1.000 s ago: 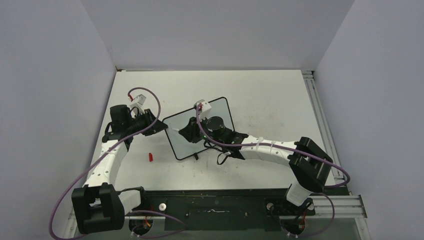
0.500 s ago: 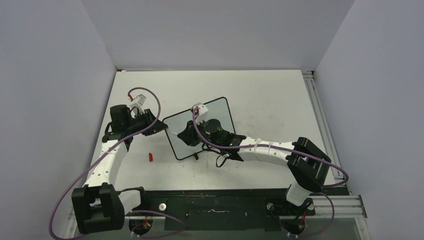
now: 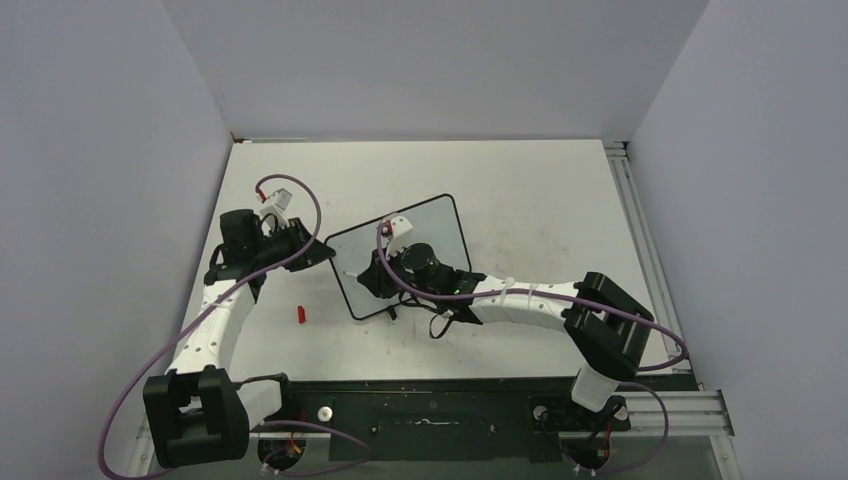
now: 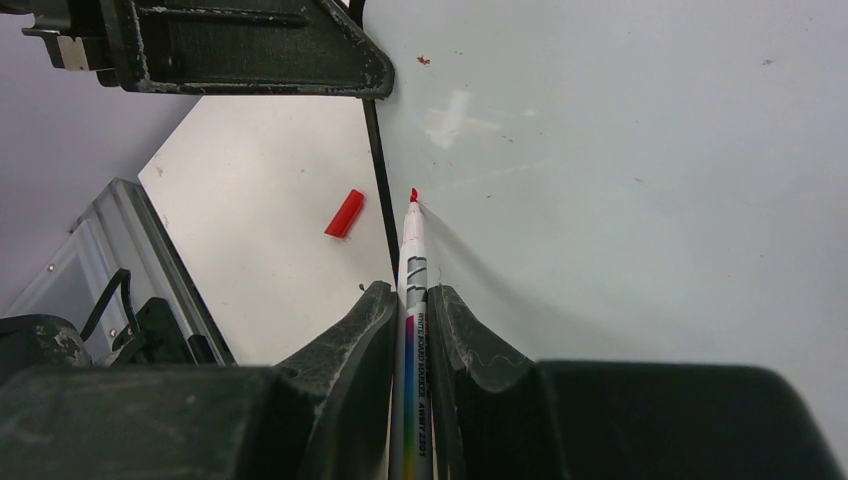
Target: Write a sentence on the whiteboard
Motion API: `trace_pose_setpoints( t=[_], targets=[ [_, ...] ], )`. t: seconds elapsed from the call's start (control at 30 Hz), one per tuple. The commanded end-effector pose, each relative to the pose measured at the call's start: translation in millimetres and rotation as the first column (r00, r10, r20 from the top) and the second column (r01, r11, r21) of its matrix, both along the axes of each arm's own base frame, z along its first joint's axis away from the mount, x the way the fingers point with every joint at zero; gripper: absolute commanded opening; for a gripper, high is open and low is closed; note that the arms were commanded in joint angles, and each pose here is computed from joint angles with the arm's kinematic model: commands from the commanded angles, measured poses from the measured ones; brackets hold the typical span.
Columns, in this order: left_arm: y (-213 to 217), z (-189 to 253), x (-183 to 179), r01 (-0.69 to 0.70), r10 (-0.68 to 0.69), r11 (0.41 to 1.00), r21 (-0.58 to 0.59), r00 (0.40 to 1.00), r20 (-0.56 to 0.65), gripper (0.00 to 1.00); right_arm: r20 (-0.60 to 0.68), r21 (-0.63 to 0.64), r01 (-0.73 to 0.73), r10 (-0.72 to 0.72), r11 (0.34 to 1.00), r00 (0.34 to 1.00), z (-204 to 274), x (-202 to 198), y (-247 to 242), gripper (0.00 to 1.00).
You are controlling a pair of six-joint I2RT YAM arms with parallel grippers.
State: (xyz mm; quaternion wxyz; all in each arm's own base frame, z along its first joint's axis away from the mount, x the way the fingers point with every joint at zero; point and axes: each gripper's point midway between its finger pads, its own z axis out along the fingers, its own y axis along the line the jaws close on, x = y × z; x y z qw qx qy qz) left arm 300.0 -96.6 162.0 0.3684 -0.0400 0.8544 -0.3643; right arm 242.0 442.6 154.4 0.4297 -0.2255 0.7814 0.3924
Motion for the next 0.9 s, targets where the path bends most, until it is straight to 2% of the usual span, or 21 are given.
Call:
trace_pose_setpoints(
  t=[0.0, 0.87],
  targets=[
    [0.7, 22.6, 12.6, 0.010, -0.010, 1.000, -0.001, 0.996, 0.092, 0.17, 0.054, 0.038, 0.043, -0.045, 0.998, 0.998, 19.1, 11.3, 6.3, 0.05],
    [-1.1, 23.3, 11.3, 0.021, -0.020, 1.000, -0.009, 0.995, 0.095, 0.16, 0.130, 0.105, 0.116, -0.129, 0.988, 0.983, 51.5, 31.8, 10.0, 0.05]
  ],
)
